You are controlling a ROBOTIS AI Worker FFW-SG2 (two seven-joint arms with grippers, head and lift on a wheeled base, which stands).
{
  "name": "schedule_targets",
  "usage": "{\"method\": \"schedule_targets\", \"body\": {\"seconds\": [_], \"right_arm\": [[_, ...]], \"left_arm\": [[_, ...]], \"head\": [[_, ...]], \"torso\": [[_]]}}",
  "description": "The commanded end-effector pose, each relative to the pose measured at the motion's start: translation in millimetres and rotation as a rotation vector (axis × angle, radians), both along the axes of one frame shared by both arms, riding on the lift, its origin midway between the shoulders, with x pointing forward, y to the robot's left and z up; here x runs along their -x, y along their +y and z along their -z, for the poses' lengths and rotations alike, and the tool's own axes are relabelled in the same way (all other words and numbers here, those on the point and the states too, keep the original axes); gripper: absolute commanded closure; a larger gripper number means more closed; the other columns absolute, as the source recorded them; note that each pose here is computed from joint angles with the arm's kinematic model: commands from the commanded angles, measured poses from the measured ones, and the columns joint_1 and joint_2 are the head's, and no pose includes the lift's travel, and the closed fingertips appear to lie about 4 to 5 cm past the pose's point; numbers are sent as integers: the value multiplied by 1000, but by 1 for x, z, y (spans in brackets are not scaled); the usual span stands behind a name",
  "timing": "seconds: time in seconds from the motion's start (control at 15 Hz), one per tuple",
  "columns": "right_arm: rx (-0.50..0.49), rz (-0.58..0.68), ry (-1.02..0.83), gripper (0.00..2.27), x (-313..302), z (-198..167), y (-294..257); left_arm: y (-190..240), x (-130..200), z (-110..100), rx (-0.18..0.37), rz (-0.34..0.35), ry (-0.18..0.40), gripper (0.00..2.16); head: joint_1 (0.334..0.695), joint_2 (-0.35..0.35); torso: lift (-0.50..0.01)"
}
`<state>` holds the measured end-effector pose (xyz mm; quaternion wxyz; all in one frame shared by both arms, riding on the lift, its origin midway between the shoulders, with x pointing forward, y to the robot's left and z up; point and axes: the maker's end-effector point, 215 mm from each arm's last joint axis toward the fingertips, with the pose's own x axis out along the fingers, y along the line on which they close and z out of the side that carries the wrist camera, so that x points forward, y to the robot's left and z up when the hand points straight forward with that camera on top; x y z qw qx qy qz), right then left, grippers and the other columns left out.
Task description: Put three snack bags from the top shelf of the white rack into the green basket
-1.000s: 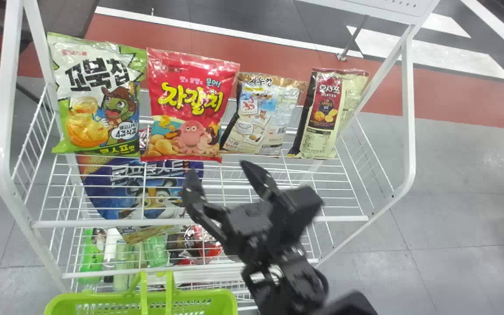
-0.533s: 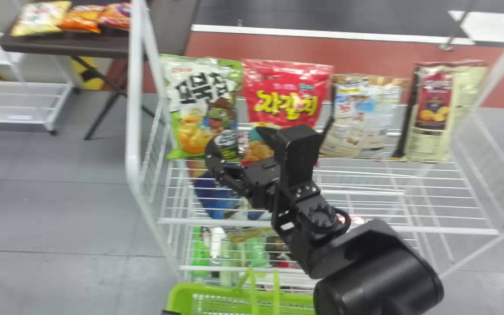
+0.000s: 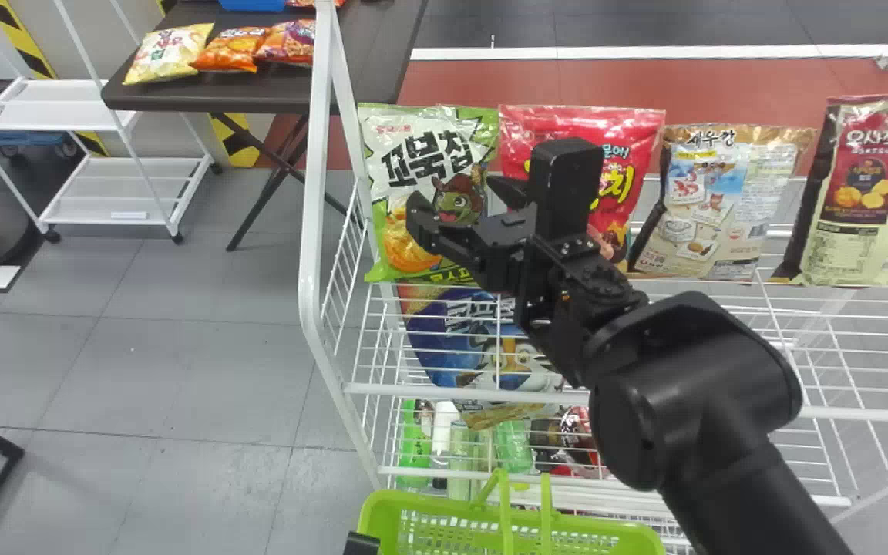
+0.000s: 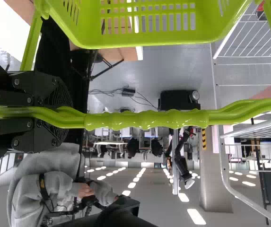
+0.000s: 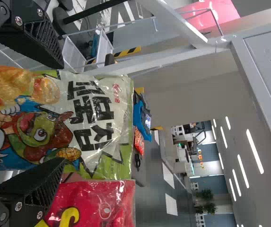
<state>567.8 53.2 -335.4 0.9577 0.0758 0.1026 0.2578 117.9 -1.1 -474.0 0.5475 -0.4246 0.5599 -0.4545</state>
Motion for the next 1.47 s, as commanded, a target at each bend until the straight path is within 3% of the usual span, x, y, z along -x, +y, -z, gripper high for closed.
{"method": "schedule_targets", "body": {"seconds": [0.0,0.33,0.4,0.53,0.6,0.73,1.0,1.2,1.4], "right_arm": [[17,-16,34,130,-8,11,2],[40,-58,86,167,-21,37,2],[45,-108,121,424,-18,47,8],[56,-158,156,1646,-10,54,15],[65,-170,156,1895,-6,54,19],[88,-189,161,2013,7,56,23],[128,-175,161,2010,43,53,21],[197,-97,130,2013,72,44,-4],[187,11,89,2010,101,14,-58]], "left_arm": [[1,-2,-1,4,7,0,2148],[3,-1,0,11,3,6,2148],[4,-1,0,11,2,8,2148],[4,-2,1,10,0,9,2148],[4,-2,1,11,1,8,2148],[3,-1,1,10,3,9,2148],[4,-2,1,7,0,7,2148],[7,-4,1,5,-5,4,2148],[5,-5,1,0,-3,-1,2148]], "head": [[695,88],[695,95],[695,96],[695,103],[695,115],[695,121],[695,140],[695,136],[695,95]], "torso": [[0],[0],[0],[0],[0],[0],[0],[0],[0]]}}
